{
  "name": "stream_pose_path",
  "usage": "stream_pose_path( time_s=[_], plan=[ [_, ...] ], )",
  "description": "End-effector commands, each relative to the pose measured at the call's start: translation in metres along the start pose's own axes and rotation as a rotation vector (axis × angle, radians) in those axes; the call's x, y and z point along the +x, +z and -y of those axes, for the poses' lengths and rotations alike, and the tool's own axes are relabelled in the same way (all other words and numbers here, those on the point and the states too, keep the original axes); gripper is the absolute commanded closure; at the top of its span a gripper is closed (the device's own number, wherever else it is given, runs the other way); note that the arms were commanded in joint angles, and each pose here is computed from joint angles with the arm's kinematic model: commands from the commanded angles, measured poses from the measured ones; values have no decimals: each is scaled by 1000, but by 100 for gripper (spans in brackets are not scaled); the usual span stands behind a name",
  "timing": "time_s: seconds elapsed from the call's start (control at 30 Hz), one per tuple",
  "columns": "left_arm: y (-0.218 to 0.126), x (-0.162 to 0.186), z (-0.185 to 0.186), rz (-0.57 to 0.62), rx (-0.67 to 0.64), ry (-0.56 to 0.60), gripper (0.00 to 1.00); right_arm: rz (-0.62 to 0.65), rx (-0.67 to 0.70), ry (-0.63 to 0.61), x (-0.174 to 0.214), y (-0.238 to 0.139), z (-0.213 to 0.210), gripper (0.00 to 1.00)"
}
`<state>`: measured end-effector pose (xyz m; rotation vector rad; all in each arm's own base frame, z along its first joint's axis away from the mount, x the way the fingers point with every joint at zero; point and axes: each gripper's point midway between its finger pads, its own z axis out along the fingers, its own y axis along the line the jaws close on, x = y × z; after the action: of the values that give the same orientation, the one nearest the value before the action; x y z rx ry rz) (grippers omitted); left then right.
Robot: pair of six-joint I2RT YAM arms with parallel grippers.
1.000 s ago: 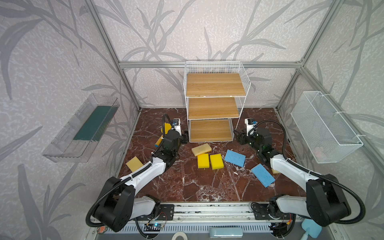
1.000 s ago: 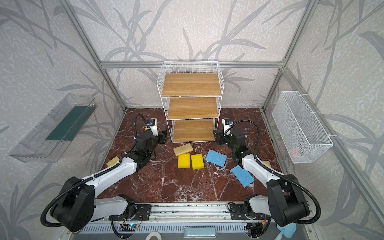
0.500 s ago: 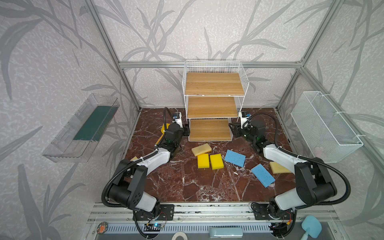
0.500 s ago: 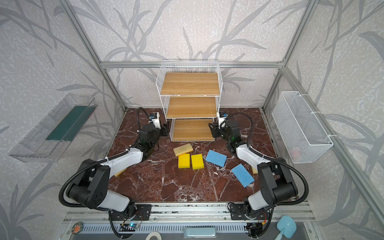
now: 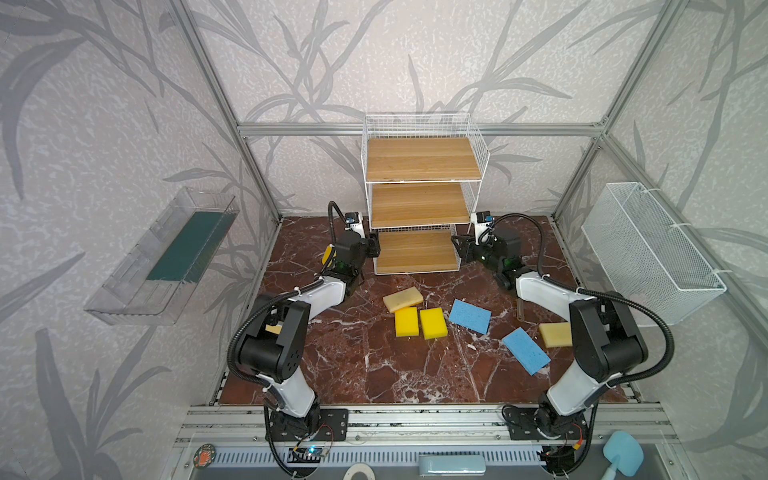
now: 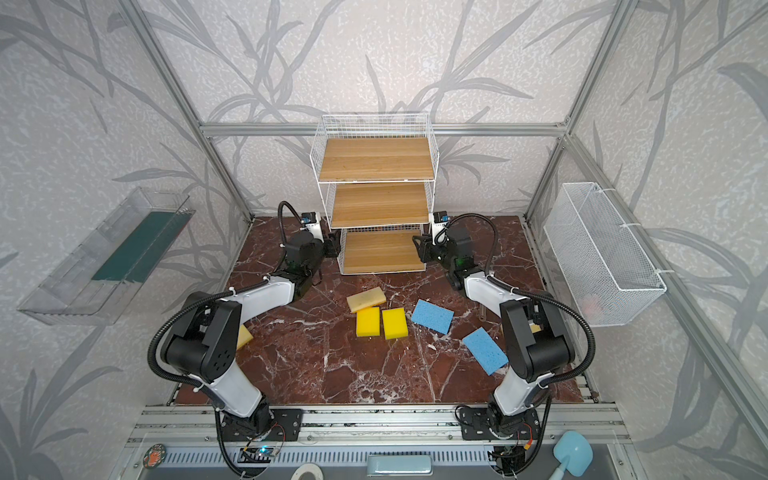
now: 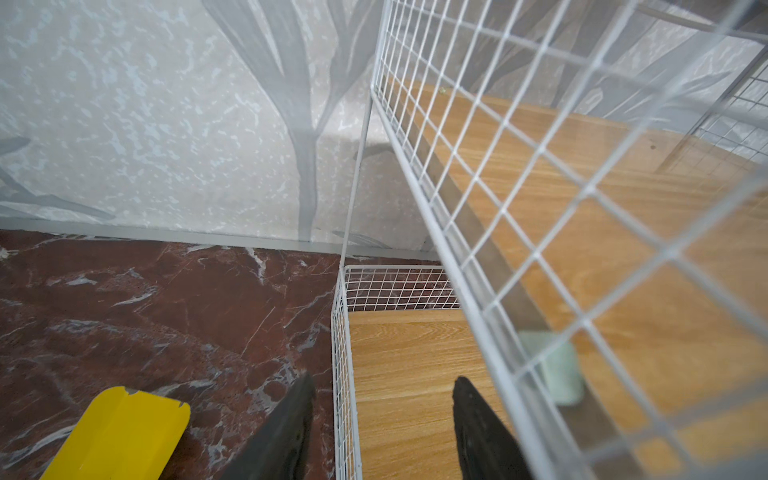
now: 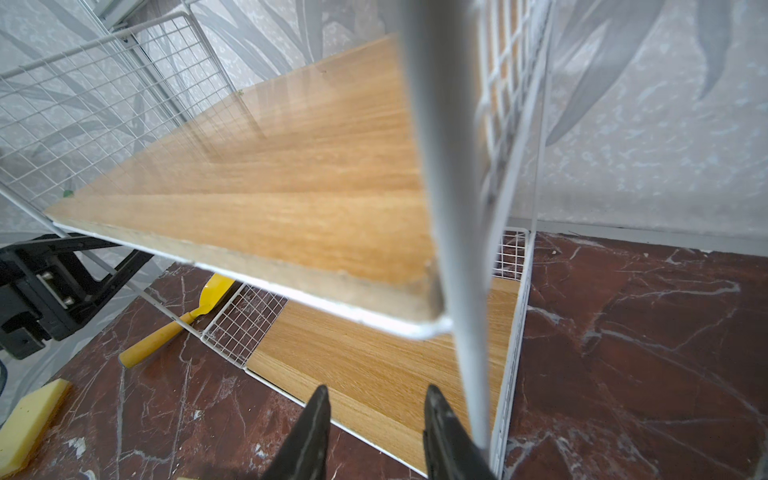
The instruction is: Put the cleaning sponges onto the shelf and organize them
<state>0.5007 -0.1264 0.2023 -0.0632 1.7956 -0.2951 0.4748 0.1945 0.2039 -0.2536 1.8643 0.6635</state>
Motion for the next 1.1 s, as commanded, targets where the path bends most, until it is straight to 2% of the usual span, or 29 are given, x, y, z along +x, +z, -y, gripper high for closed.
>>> stream_pose_path(
  time_s=[0.0,0.13,0.2,0.27,0.37,0.43,0.5,0.7,0.8,0.93,1.07],
  plan=[
    [3,-24,-4,51,-9,-12,44,36,-3,-11,-21,1,-1,57],
    [-2,-24,-7,52,-13,-19,39,20,-2,-11,-15,1,0,41],
    [-7,-21,-7,46,-9,-24,31,17,-3,-10,-12,-3,-1,32],
    [-15,-19,-6,37,4,-39,19,13,-1,-15,-7,-10,-1,18],
    [-29,-17,-7,34,4,-66,14,14,10,-27,-2,-22,-3,6],
    [-39,-16,-9,34,-5,-79,10,12,14,-30,2,-31,-4,4],
    [-49,-15,-12,27,-16,-89,1,14,14,-34,5,-40,-6,2],
    [-80,-5,-11,-27,-36,-95,1,17,21,-28,11,-70,-14,1],
    [-97,8,-14,-61,-71,-96,4,7,43,-11,18,-87,-14,1],
    [-118,26,1,-99,-70,-81,8,-40,84,57,39,-108,-12,2],
    [-130,59,18,-170,-22,-108,7,-85,57,138,65,-123,-18,3]
  ],
)
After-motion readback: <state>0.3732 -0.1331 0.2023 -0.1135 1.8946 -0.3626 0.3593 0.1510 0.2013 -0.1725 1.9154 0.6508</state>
